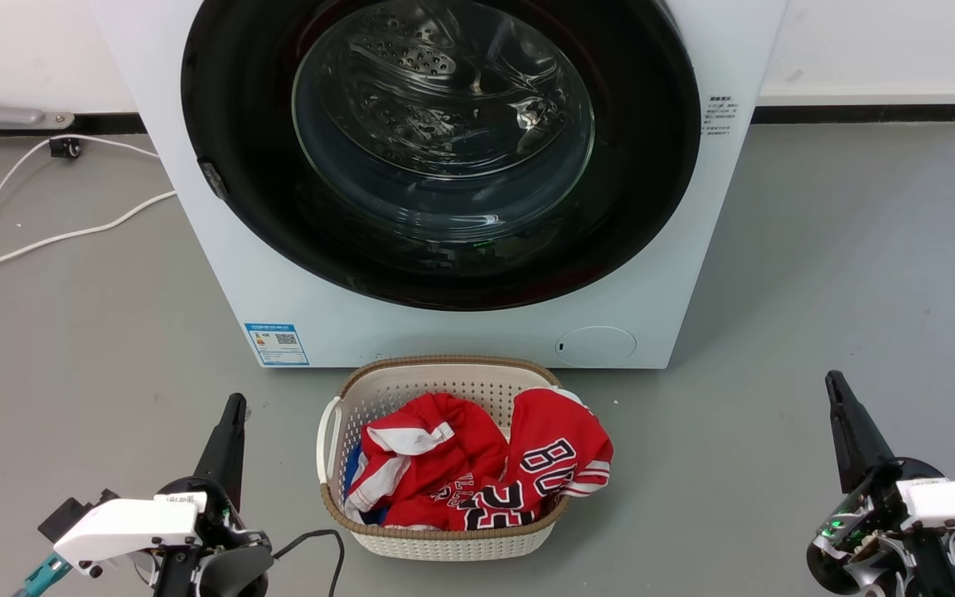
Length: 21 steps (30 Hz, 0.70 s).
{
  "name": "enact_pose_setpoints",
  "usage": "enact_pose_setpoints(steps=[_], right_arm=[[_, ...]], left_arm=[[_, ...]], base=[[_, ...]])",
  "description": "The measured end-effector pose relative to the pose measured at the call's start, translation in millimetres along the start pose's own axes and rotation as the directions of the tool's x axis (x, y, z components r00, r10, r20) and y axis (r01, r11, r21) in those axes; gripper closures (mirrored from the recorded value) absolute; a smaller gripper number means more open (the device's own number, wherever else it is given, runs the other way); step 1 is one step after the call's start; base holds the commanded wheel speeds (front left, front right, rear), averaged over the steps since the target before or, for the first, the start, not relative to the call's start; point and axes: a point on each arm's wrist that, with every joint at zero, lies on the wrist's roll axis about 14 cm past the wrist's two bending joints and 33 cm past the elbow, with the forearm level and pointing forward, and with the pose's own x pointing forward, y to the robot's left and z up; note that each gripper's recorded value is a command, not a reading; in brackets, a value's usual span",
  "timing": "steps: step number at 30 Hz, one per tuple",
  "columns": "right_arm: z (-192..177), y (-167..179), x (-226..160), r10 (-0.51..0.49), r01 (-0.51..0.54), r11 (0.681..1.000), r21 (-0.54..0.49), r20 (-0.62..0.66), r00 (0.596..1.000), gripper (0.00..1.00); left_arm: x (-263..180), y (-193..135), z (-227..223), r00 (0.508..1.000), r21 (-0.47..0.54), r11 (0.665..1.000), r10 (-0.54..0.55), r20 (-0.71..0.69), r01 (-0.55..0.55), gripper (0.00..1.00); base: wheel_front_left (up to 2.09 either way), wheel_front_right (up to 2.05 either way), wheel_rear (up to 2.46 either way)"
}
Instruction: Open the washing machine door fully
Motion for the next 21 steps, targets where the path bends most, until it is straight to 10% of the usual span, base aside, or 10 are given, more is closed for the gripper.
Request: enact_pose_setpoints(steps=[12, 13, 21], right_arm=[[0.2, 0.0, 0.0, 0.000, 0.000, 1.000, 0.000, 0.001, 1.000, 1.00], [0.2, -0.5, -0.1, -0.001, 0.001, 1.000, 0.001, 0.001, 1.000, 0.00], [2.3, -25.9, -12.5, -0.077, 0.077, 0.997, -0.004, 0.021, 0.997, 0.00]], left_arm=[[0.0, 0.0, 0.0, 1.000, 0.000, 1.000, 0.000, 0.000, 0.000, 1.00], [-0.1, 0.6, -0.1, 1.000, -0.001, 1.000, 0.002, 0.000, -0.002, 0.00], [-11.0, 22.0, 0.9, 0.998, -0.002, 0.998, 0.065, 0.018, -0.065, 0.00]], base=[[0.00, 0.00, 0.00], [0.00, 0.00, 0.00], [0.00, 0.00, 0.00]])
